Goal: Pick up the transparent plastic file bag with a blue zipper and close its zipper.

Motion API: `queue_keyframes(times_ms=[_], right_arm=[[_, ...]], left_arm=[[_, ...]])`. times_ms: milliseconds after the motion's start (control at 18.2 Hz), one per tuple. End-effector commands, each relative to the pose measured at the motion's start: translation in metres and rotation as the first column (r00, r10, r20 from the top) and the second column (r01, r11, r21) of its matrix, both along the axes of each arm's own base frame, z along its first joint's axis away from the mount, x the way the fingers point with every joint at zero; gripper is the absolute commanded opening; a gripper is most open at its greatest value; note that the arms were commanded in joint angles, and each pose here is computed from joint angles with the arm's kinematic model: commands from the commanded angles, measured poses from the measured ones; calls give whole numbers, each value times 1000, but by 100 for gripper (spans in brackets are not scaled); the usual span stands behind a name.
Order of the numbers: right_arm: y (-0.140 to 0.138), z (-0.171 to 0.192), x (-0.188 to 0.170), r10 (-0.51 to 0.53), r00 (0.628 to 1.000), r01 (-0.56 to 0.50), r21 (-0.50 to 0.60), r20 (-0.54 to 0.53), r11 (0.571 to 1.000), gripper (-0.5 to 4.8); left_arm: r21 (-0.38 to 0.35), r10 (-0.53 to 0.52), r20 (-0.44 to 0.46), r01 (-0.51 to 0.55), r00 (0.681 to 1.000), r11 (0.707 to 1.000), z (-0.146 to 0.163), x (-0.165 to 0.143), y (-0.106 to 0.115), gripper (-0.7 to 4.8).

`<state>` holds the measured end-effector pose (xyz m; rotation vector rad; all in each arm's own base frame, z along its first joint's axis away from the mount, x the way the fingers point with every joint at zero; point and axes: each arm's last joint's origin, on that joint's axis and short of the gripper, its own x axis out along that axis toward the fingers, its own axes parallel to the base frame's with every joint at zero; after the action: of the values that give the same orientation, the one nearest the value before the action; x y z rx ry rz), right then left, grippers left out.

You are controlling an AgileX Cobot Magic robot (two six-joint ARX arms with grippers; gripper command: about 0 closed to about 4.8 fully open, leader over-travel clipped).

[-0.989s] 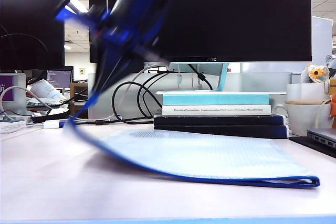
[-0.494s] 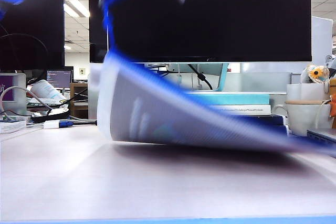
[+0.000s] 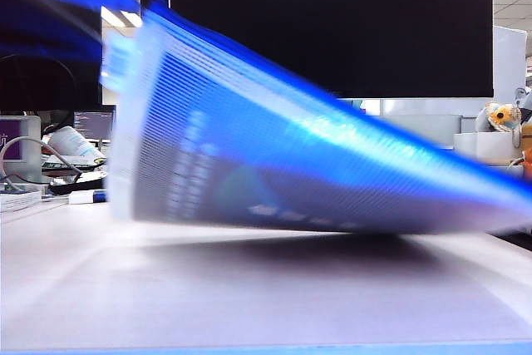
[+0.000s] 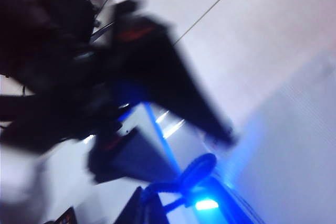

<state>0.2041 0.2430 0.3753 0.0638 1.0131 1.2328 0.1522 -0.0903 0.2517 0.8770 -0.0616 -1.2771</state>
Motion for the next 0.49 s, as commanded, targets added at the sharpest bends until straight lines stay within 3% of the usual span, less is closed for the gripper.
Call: queue_keyframes(times_ms=[55, 220, 275, 330, 494], right_arm=[[-6, 8, -7, 12, 1000, -12, 10, -2, 1000, -6], [-10, 11, -11, 15, 1000, -15, 9, 0, 1000, -6], [-10, 12, -11, 15, 1000, -15, 14, 4, 1000, -6], [-10, 12, -11, 17, 1000, -18, 17, 4, 1000, -6], [-10, 13, -12, 37, 999, -37, 34, -8, 999, -6]], left_arm=[[-69, 45, 1, -44, 999, 997, 4, 11, -5, 339], [-124, 2, 41, 3, 999, 992, 9, 13, -7, 333], [-148, -34, 30, 39, 999, 988, 10, 13, -8, 330], [-158, -27, -23, 23, 999, 987, 8, 14, -9, 283], [-179, -88, -66, 75, 994, 981, 4, 18, -12, 268]])
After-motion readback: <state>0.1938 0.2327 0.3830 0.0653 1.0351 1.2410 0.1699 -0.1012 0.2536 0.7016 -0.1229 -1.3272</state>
